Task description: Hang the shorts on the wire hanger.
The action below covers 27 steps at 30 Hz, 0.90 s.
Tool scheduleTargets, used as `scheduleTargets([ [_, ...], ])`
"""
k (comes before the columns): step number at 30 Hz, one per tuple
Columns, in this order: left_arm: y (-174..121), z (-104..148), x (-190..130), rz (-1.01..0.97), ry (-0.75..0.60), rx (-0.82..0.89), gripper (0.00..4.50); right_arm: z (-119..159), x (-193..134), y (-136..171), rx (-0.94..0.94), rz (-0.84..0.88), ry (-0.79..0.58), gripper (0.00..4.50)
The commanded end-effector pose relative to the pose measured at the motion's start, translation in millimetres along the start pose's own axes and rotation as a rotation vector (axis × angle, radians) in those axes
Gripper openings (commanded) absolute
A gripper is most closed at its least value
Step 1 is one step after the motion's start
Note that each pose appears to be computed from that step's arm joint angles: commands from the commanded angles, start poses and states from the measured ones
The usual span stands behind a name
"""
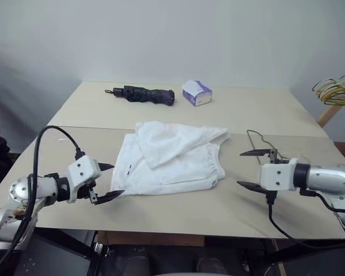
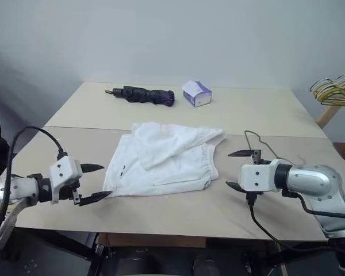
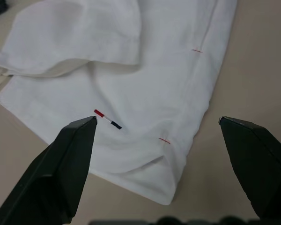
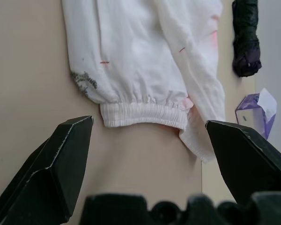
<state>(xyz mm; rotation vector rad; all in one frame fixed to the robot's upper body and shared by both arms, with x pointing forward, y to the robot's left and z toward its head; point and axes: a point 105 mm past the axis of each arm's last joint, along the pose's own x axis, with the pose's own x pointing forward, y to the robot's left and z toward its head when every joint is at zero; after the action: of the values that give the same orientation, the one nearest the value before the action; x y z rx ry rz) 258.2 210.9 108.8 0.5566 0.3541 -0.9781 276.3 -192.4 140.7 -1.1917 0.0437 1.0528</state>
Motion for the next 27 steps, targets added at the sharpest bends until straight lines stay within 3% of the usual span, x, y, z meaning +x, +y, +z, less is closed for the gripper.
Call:
scheduleTargets([
  [1,5,2,1,-0.015,0.042,0.083,4.5,6,4,-1,-0.046,0.059,-0.004,4.48],
  [8,9,13,2,-0.011,-0.006,0.083,4.5,-4,39,1,-0.148,0.095,0.047,4.48],
  [19,4,5,-8,-0.027,0.044,0.078,4.5,-23,91,2,-0.173,0.118,0.075,4.48],
  [22,4,2,-10,-0.018,0.058,0.074,4.5,-23,96,1,-0.174,0.116,0.064,3.9],
  [27,3,-7,-10,-0.011,0.101,0.087,4.5,-18,98,5,-0.158,0.125,0.026,2.34],
])
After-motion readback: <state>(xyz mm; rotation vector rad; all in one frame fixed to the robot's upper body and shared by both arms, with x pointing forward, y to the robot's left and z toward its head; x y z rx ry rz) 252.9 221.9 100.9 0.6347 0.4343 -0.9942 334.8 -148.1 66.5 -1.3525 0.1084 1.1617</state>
